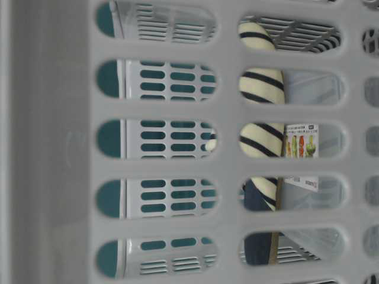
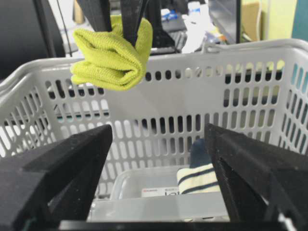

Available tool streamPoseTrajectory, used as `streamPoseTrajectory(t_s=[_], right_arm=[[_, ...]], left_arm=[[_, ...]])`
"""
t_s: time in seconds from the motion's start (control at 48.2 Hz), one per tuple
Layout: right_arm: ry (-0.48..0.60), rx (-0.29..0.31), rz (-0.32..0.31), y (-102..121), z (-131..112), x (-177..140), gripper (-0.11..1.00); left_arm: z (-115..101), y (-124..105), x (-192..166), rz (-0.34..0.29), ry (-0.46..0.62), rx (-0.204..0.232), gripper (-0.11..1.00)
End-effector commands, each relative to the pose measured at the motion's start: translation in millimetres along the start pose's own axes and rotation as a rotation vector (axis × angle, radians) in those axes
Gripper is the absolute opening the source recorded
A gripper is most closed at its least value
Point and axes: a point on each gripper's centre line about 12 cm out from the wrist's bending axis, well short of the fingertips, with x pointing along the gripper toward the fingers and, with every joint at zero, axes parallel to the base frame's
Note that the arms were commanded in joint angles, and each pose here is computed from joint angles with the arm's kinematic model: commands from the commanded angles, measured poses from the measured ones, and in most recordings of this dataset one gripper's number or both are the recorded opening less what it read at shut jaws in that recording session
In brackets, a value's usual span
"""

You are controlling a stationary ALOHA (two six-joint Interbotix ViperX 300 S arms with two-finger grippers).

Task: Pick up the yellow cloth from the shopping basket with the left arm.

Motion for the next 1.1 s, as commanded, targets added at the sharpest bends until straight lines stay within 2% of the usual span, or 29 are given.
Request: streamPoseTrajectory(t_s=[0.0, 0.395, 0.914, 1.08], right_arm=[[-0.017, 0.005, 0.001, 0.2, 4.2, 0.5, 0.74], [-0.026, 0.006, 0.001, 0.3, 5.2, -1.7, 0.74], [-0.023, 0.005, 0.001, 0.2, 3.6, -2.1, 0.74], [-0.058, 0.005, 0.004, 0.7, 7.9, -2.6, 0.74]], left_arm=[[5.8, 2.1, -13.4, 0.004, -0.049, -0.005, 0.17], [7.4, 4.1, -12.8, 0.006, -0.057, -0.026, 0.17], [9.0, 4.8, -12.0, 0.008, -0.072, -0.026, 0.17], [8.9, 4.9, -12.8, 0.008, -0.073, -0.02, 0.17]])
